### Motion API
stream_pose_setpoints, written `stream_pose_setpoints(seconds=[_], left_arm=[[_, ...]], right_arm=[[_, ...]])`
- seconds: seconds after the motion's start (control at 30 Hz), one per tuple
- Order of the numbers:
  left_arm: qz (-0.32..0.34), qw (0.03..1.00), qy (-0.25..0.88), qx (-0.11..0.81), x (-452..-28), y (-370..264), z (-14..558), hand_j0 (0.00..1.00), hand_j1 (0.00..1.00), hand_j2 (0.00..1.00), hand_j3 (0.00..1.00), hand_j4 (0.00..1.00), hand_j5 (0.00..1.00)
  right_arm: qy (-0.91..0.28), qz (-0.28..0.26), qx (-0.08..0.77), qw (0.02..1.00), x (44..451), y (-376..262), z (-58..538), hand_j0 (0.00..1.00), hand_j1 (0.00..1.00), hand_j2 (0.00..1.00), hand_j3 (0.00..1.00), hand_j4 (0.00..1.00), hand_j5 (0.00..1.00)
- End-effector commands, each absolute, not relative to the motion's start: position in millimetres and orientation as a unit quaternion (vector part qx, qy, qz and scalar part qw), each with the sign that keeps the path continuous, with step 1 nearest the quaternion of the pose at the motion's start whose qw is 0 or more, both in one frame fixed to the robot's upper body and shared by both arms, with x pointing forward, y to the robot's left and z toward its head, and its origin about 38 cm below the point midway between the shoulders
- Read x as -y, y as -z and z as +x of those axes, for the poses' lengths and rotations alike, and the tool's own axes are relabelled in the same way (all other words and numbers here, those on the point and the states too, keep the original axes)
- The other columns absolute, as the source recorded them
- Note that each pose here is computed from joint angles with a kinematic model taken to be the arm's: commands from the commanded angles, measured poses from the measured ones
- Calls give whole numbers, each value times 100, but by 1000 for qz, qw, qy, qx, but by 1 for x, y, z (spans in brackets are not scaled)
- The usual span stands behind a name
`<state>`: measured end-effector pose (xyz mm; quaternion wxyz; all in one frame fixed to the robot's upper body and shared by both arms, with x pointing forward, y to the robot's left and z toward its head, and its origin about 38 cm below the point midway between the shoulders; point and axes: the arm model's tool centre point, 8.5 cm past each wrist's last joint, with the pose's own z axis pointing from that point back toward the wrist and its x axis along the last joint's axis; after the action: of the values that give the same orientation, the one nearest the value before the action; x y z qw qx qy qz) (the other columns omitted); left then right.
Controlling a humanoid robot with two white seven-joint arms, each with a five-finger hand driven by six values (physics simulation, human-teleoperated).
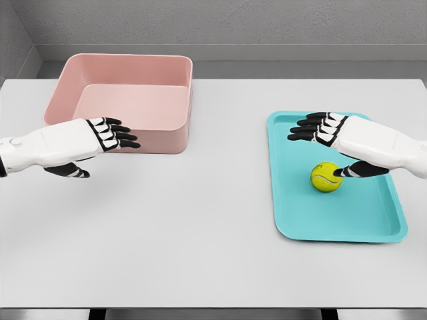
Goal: Put the tennis from the blue tray into the pink basket with both arms
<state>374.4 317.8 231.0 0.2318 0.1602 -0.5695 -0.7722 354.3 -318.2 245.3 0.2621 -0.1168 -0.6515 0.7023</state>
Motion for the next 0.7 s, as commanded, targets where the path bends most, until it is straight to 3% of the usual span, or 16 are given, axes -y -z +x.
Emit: stream_pose_setpoints(seconds=[0.0, 0.37, 0.67], left_arm=[[161, 233, 772, 569, -319, -232, 374, 100, 100, 100, 100, 100, 100], [157, 236, 773, 567, -319, -227, 373, 100, 100, 100, 100, 100, 100], [151, 239, 775, 565, -318, -223, 371, 100, 100, 100, 100, 100, 100]], right_arm=[[-700, -116, 653, 265, 319, -245, 355, 100, 100, 100, 100, 100, 100], [-738, -171, 581, 297, 351, -200, 377, 100, 100, 100, 100, 100, 100], [-782, -141, 523, 309, 346, -172, 373, 100, 100, 100, 100, 100, 100]])
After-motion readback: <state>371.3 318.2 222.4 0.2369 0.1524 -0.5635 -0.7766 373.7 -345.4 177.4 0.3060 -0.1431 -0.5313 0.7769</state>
